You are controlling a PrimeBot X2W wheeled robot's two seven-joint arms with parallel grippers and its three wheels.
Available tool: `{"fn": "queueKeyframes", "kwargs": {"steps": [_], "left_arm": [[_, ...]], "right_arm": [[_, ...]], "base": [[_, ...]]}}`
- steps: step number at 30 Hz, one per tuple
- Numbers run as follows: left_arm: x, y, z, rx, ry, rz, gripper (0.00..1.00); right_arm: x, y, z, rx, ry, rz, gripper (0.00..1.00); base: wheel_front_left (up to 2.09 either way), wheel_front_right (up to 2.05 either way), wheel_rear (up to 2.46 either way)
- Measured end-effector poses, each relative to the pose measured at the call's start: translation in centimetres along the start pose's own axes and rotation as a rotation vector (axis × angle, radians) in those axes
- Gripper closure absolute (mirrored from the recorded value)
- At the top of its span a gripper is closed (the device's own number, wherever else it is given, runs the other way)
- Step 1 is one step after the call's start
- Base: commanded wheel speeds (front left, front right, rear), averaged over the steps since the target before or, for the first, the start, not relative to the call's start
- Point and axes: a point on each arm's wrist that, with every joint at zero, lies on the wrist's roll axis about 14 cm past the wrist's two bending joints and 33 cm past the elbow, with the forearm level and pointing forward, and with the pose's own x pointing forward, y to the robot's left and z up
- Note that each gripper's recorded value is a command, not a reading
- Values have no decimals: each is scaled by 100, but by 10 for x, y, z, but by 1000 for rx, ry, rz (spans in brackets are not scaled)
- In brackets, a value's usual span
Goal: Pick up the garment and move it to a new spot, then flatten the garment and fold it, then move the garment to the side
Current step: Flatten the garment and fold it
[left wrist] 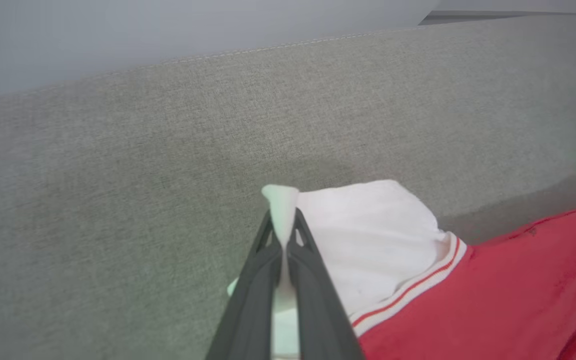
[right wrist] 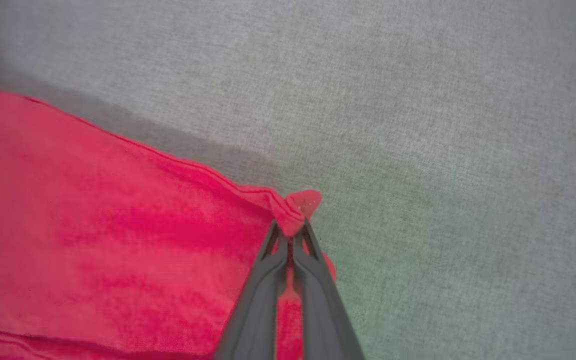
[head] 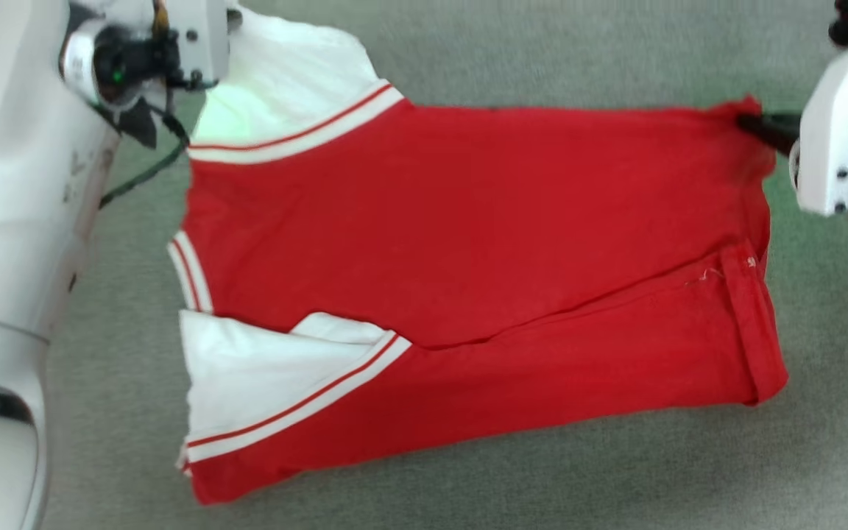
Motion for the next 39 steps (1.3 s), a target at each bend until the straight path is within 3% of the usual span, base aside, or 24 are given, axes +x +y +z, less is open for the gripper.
{"fn": "queueKeyframes", "kwargs": {"steps": [8, 19, 31, 37, 39], "left_arm": [[-57, -3, -12, 19, -43, -2, 100], [-103, -13, -105, -36, 84, 10, 100], [-84, -35, -181, -88, 322, 8, 100], [-67, -34, -182, -104, 385, 22, 100], [-61, -35, -180, -101, 389, 24, 95]], "right_arm": [[-33, 20, -9, -18, -48, 49, 100], [-56, 37, -34, -22, -48, 92, 100], [-34, 45, -64, 18, 58, 109, 100], [-23, 48, -79, 37, 167, 110, 100], [-20, 48, -83, 49, 187, 113, 100]], "base": [[0, 0, 0], [0, 0, 0], [0, 0, 0], [0, 0, 0], [0, 0, 0]]}}
